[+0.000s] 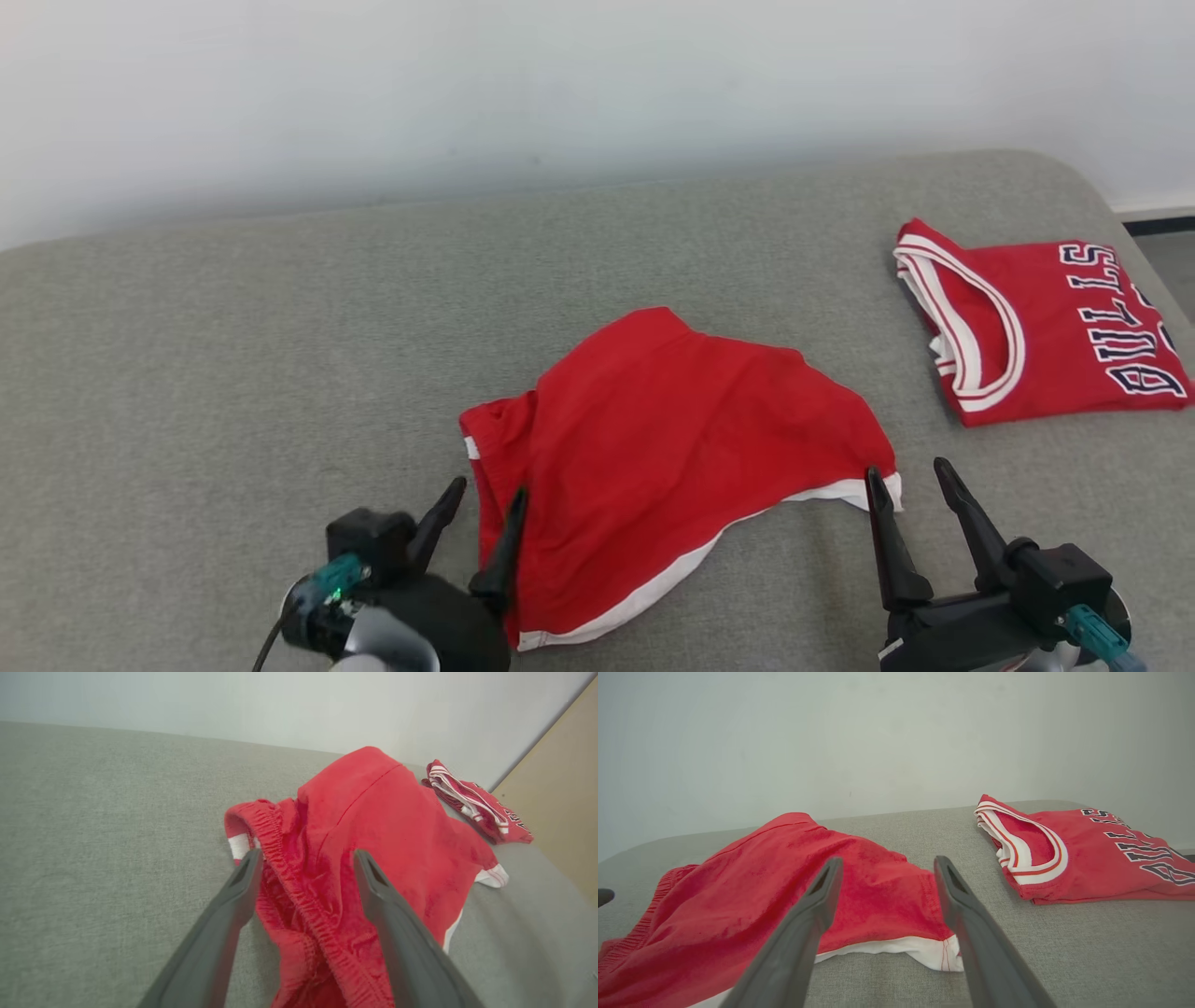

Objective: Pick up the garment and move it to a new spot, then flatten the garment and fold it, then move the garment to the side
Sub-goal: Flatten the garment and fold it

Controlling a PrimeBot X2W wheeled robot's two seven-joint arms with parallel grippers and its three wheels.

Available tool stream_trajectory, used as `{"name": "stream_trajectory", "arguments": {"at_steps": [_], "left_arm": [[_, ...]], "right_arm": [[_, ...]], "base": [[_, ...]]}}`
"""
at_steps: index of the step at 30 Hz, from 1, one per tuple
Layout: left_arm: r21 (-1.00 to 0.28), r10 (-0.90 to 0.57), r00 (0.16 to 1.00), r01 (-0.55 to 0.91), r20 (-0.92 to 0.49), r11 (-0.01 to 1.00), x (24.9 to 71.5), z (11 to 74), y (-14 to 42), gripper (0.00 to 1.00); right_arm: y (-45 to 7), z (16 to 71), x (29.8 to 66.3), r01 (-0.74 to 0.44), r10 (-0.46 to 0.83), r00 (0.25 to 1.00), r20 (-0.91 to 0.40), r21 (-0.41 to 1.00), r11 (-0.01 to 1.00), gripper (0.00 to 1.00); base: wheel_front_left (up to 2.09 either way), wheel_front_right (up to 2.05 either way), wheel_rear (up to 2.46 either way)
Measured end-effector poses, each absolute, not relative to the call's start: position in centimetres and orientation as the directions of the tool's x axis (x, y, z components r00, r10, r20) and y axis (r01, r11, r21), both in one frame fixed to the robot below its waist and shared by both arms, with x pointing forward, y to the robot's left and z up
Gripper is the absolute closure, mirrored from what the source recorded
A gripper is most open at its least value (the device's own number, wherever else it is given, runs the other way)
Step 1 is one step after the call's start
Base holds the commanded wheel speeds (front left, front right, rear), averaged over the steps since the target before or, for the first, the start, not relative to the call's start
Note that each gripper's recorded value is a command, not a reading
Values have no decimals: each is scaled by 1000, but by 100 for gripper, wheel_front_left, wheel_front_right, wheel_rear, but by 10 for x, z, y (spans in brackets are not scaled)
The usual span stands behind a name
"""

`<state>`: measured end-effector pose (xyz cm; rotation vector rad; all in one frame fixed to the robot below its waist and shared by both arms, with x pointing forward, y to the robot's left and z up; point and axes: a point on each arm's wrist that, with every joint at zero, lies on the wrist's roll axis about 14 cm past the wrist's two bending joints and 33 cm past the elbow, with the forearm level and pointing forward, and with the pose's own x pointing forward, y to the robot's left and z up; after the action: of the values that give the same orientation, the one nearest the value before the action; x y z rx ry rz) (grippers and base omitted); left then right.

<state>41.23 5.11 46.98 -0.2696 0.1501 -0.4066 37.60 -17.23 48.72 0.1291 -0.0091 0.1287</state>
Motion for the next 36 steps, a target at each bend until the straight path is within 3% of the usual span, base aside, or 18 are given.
{"name": "stream_trajectory", "arguments": {"at_steps": [15, 16, 17, 18, 28, 36], "left_arm": [[-230, -420, 730, 352, -540, 907, 427, 388, 29, 0], [-232, -424, 726, 356, -541, 905, 428, 388, 28, 23], [-232, -429, 724, 362, -540, 903, 428, 389, 27, 72], [-229, -436, 722, 373, -536, 899, 429, 390, 26, 100], [-181, -360, 865, 315, -350, 932, 460, 421, 48, 100], [-122, -297, 922, 274, -249, 954, 498, 446, 74, 100]], "right_arm": [[-195, 477, 379, -47, 49, 999, -14, 136, 990, 0], [-196, 476, 379, -42, 44, 999, -15, 137, 990, 0], [-197, 475, 380, -38, 41, 999, -17, 138, 990, 0], [-197, 475, 380, -37, 40, 999, -19, 141, 989, 0], [-188, 476, 388, -59, 61, 998, -9, 150, 987, 0], [-188, 476, 392, -63, 65, 998, -12, 147, 987, 0]], "base": [[0, 0, 0], [0, 0, 0], [0, 0, 0], [0, 0, 0], [0, 0, 0], [0, 0, 0]]}}
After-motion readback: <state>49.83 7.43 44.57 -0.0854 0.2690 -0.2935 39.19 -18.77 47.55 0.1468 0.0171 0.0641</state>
